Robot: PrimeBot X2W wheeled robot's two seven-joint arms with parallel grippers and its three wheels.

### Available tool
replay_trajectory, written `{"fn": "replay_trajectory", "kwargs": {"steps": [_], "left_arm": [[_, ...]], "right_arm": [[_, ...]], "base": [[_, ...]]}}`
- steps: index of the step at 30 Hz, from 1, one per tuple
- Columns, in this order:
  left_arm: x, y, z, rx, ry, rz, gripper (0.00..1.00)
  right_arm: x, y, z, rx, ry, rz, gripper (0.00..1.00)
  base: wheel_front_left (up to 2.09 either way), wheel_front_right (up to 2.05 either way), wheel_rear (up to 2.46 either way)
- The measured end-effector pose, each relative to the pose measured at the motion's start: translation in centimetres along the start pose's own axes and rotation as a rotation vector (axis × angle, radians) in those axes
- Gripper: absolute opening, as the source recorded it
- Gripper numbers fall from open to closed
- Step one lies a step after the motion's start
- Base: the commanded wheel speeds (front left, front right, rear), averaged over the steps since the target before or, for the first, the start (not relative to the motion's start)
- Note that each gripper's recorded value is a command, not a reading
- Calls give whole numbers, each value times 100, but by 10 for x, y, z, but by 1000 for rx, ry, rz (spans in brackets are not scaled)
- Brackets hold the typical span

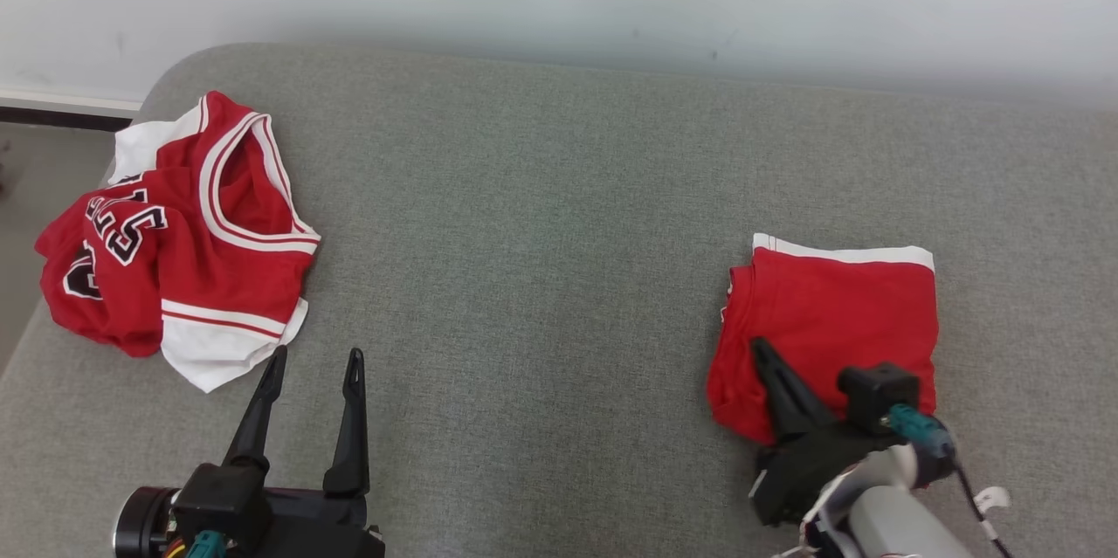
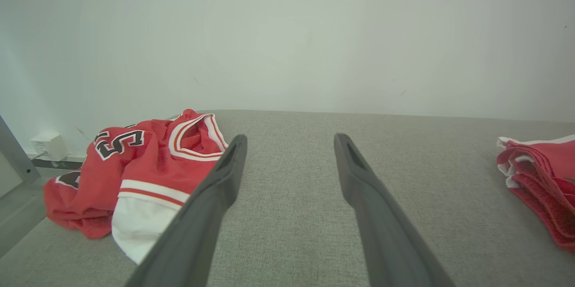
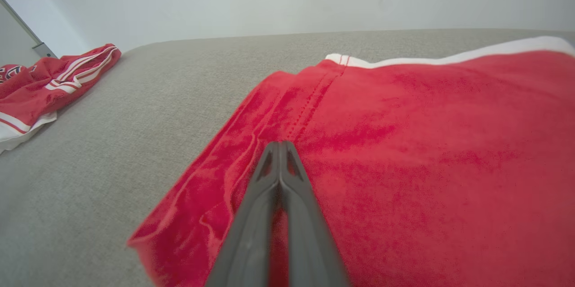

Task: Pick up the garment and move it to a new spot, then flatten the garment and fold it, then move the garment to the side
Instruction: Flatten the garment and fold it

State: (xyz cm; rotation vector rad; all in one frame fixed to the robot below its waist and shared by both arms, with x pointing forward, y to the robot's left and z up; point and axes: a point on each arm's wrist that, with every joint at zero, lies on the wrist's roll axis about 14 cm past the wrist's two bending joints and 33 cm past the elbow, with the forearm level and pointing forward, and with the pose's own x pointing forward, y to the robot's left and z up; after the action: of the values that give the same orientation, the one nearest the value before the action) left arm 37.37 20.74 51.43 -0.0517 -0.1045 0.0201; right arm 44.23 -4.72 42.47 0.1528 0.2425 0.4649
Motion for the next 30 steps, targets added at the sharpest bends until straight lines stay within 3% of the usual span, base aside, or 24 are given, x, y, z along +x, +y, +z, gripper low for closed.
{"fn": "replay_trajectory", "kwargs": {"steps": [9,13,22,30], "left_arm": [[-1,1,2,0,-4,6,100],[0,-2,1,-2,-5,-2,100],[7,-18,2,-12,-12,-47,100],[11,-34,5,-17,-23,-94,100]], "right_arm": [[-2,50,-7,46,-2,104,0],[-2,52,17,58,-79,105,0],[-27,-2,70,6,-248,-24,0],[-77,-54,82,-49,-303,-186,0]], "base": [[0,0,0],[0,0,0],[0,0,0],[0,0,0]]}}
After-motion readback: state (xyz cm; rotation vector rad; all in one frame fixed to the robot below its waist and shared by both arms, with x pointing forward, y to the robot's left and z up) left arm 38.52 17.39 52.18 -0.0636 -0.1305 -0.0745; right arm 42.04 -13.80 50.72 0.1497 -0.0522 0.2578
